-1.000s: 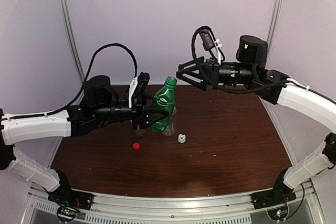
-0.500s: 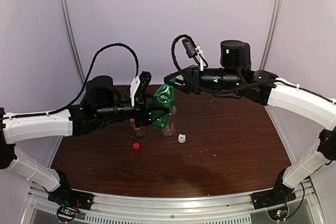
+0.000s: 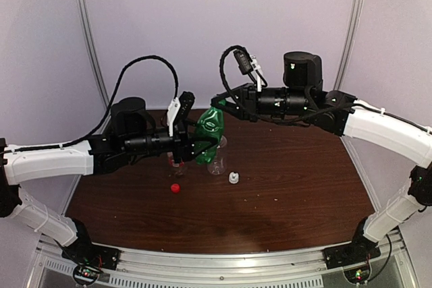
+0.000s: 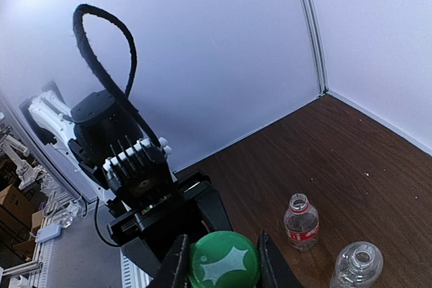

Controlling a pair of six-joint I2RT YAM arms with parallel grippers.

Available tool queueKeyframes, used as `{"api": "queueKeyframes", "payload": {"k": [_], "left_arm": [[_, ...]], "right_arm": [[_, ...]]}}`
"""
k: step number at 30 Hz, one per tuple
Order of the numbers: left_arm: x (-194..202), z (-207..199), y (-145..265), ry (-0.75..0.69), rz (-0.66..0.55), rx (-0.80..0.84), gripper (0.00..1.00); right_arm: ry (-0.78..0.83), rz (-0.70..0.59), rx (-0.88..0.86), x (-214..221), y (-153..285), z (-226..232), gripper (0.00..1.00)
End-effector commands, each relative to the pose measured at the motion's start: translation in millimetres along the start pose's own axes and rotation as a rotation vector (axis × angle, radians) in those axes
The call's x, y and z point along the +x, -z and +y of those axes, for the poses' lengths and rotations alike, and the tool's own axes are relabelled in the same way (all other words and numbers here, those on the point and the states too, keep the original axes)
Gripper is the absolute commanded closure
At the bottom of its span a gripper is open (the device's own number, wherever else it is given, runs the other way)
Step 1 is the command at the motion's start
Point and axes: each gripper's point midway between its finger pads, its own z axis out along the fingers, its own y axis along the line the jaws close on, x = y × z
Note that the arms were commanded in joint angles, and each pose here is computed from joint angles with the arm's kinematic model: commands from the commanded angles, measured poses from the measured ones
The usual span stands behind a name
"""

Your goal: Unscrew the bottle caps

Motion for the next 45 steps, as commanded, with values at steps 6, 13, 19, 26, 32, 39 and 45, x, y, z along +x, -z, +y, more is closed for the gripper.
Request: {"api": "queueKeyframes", "payload": {"k": [6,13,19,26,32,39,45], "left_arm": [[-26.8,-38.0,11.4,-0.073,-0.110,0.192,0.65],[-30.6,-94.5,31.8,-0.082,-0.147,0.556,0.64],[-31.9,-98.2,34.4,-0.076,-0.158,0.583,0.64],[-29.7,-88.3,26.8,-0.071,-0.142,0.518,0.64],[-28.2,-70.4,17.0,-0.062,-0.123,0.404,0.64],[-28.7,-48.9,7.7,-0.048,-0.109,0.276,0.64],[-27.8,-29.8,2.1,-0.034,-0.098,0.166,0.65]], "right_arm": [[0.213,-0.003,-0.293,0.4,11.4,36.2,0.97],[0.343,0.063,-0.612,24.4,27.0,65.3,0.88],[0.325,0.083,-0.660,27.1,26.2,62.0,0.79],[0.287,0.064,-0.517,15.8,21.1,48.4,0.69],[0.237,0.040,-0.434,7.3,27.6,44.7,0.50],[0.195,0.003,-0.357,-4.9,41.8,47.0,0.27],[0.097,-0.044,-0.173,-23.0,42.4,28.2,0.23]]}}
